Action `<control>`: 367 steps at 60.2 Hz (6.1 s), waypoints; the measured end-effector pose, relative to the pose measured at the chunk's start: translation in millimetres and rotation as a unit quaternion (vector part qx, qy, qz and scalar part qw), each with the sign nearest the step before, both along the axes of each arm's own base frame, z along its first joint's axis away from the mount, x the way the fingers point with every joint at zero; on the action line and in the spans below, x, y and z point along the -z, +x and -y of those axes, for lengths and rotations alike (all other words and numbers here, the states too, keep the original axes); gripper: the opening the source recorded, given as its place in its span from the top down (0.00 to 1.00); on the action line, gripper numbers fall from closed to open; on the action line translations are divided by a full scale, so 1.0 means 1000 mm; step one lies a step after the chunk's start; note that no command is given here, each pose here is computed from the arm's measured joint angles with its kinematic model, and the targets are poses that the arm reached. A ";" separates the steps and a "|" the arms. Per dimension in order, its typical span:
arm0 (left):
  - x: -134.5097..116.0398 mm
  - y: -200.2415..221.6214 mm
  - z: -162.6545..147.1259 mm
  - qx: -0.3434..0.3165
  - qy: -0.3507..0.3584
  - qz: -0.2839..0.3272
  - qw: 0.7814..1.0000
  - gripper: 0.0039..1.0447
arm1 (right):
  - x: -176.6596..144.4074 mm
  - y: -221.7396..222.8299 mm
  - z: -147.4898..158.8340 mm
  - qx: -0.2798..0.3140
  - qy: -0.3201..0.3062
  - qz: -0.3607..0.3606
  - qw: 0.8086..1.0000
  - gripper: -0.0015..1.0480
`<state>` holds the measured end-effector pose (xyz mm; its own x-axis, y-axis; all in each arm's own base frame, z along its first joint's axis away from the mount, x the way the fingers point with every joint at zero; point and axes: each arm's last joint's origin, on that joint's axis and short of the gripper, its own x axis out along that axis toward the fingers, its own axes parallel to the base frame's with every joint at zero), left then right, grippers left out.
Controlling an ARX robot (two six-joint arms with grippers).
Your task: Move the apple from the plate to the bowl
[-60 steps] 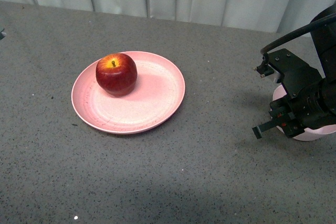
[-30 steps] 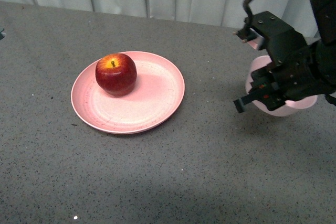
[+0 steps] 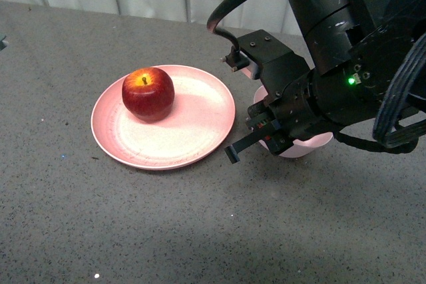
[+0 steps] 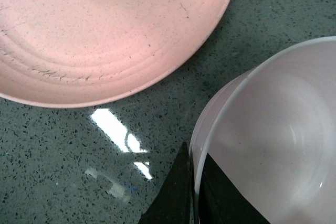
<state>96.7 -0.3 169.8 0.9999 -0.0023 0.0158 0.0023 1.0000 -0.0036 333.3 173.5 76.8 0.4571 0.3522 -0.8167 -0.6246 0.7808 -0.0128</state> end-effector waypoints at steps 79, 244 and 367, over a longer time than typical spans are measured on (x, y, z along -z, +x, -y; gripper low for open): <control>0.000 0.000 0.000 0.000 0.000 0.000 1.000 0.06 | -0.053 -0.085 0.125 0.305 0.161 0.386 0.855 0.28; 0.000 0.000 0.000 0.000 0.000 0.000 1.000 0.06 | -0.089 -0.236 0.173 0.289 0.159 0.434 0.839 0.34; 0.079 0.288 0.094 0.112 0.012 -0.354 0.928 0.06 | -0.089 -0.236 0.173 0.289 0.159 0.434 0.838 0.09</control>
<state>384.4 -94.2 90.7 0.7337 -0.2038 -0.6482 0.2157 0.9745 -0.0622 97.5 0.2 165.5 1.0000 0.0031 0.0040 -0.0031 1.0000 -0.0002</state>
